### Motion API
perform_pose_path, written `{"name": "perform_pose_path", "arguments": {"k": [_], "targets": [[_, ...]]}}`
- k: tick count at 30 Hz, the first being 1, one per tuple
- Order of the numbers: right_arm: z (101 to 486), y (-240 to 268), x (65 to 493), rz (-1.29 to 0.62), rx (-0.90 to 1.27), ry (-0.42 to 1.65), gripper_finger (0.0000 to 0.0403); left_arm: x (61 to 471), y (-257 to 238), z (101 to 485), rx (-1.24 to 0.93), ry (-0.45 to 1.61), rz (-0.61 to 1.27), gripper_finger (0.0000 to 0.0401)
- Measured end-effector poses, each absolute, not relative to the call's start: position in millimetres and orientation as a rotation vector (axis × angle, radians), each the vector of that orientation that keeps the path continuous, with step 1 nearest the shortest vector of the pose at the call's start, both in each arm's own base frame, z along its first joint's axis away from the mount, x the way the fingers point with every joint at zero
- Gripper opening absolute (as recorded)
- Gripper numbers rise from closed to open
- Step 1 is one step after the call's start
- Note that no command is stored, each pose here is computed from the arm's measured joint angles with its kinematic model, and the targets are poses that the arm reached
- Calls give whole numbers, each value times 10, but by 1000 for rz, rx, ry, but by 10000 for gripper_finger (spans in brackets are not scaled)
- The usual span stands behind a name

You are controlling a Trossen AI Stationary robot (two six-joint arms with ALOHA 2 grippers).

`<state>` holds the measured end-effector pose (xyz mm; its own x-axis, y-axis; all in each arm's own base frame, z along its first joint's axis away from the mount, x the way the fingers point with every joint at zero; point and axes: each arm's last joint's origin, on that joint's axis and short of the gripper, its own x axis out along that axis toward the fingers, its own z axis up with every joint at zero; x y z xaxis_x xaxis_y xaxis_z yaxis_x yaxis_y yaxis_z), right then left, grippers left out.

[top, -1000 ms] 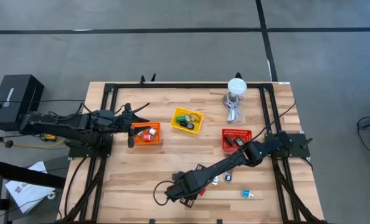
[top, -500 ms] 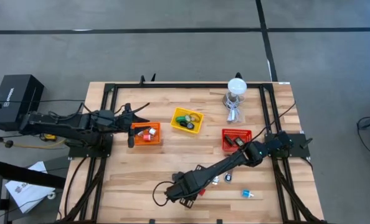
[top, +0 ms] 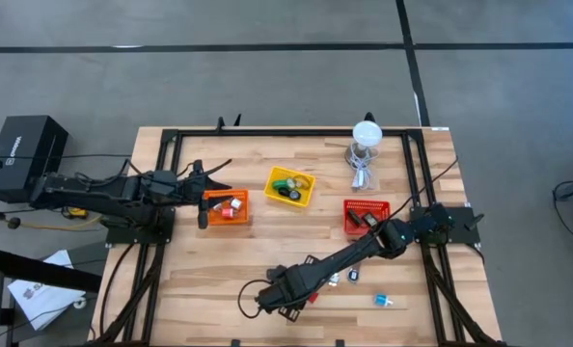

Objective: Pick & Place Office items
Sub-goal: Put the red digital clock into the red bin

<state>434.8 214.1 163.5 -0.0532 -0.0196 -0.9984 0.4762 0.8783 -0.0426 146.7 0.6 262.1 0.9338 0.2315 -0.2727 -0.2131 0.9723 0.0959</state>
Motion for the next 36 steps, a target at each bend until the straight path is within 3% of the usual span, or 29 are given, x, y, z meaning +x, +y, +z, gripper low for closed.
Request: {"name": "perform_pose_path", "arguments": {"k": [36], "targets": [[1635, 2162, 4326, -469, 401, 1580, 189, 1467, 6, 2621, 59, 286, 228, 110]]}}
